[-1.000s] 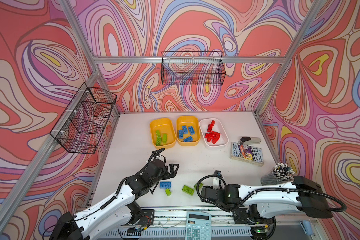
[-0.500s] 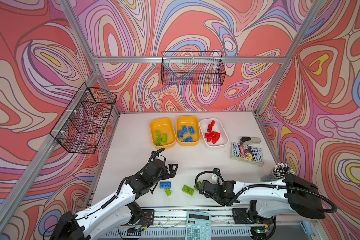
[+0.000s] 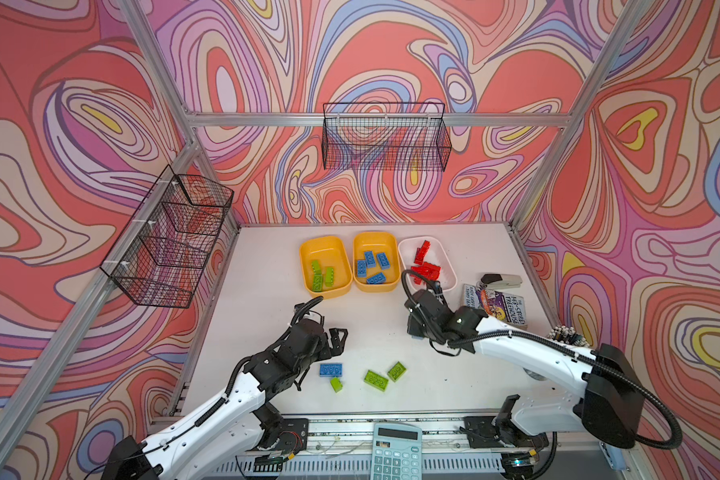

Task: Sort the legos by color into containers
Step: 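Carry the light-blue brick to the yellow tub of blue bricks and release, then close the left gripper on the last light-blue brick while the right gripper withdraws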

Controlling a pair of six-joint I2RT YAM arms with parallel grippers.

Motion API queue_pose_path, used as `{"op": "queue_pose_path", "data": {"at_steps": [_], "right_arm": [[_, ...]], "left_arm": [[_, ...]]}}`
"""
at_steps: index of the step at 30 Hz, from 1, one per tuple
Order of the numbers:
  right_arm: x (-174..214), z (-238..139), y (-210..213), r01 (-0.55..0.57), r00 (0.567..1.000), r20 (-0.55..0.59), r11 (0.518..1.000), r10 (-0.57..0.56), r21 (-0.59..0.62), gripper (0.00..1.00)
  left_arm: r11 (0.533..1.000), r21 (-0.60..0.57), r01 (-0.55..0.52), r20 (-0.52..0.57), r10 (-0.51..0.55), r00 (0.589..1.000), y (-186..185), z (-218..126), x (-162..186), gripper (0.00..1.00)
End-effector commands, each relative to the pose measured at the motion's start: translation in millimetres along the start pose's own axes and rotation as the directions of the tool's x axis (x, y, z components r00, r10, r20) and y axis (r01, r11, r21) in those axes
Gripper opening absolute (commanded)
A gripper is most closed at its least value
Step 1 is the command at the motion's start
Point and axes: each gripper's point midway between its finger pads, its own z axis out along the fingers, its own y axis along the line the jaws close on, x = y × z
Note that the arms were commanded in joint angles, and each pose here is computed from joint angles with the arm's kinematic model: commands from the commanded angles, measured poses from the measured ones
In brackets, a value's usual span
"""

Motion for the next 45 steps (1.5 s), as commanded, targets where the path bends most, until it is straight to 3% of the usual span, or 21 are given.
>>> {"op": "queue_pose_path", "data": {"at_steps": [1,4,11,14,16,18,22,25,33,37,45], "right_arm": [[-40.2,26.7,28.0,0.169,0.985,0.027,0.985,-0.168,-0.041,0.3],[-82.7,58.9,51.5,0.187,0.981,0.069,0.98,-0.182,-0.074,0.3],[-132.1,146.3,86.1,0.219,0.975,0.05,0.97,-0.215,-0.108,0.31],[-143.2,169.2,90.7,0.225,0.974,0.047,0.969,-0.221,-0.104,0.44],[-144.8,175.1,94.9,0.231,0.973,0.049,0.966,-0.227,-0.117,0.63],[-146.0,169.4,99.5,0.231,0.973,0.058,0.962,-0.225,-0.143,0.75],[-139.0,145.3,95.8,0.233,0.972,0.063,0.956,-0.225,-0.18,0.84],[-125.6,125.4,84.3,0.235,0.972,0.05,0.952,-0.23,-0.194,0.87],[-77.1,61.4,40.7,0.205,0.979,0.034,0.952,-0.203,-0.229,0.91],[-59.5,38.1,19.8,0.189,0.982,0.033,0.956,-0.186,-0.224,0.92],[-42.4,10.5,-7.3,0.175,0.984,0.049,0.965,-0.169,-0.198,0.92]], "left_arm": [[0.998,-0.068,0.014,-0.011,-0.014,1.0,18.8,-6.4,6.0,1.0],[0.996,-0.079,0.051,-0.013,-0.053,0.999,25.6,-13.2,9.3,1.0],[0.973,-0.167,0.161,-0.06,-0.173,0.983,53.1,-30.1,30.7,1.0],[0.963,-0.191,0.188,-0.08,-0.206,0.975,60.0,-36.0,38.3,1.0],[0.959,-0.197,0.205,-0.1,-0.227,0.969,62.0,-37.8,44.2,1.0],[0.954,-0.204,0.218,-0.127,-0.246,0.961,63.2,-37.8,51.3,0.99],[0.95,-0.205,0.235,-0.177,-0.272,0.946,61.7,-33.6,63.3,0.97],[0.959,-0.191,0.209,-0.206,-0.247,0.947,57.1,-28.4,67.9,0.95],[0.977,-0.204,-0.06,-0.303,-0.005,0.953,29.0,-13.2,60.3,0.92],[0.976,-0.17,-0.137,-0.359,0.068,0.931,10.0,0.1,65.6,0.89],[0.953,-0.206,-0.224,-0.43,0.117,0.895,8.4,11.0,72.6,0.86]]}}
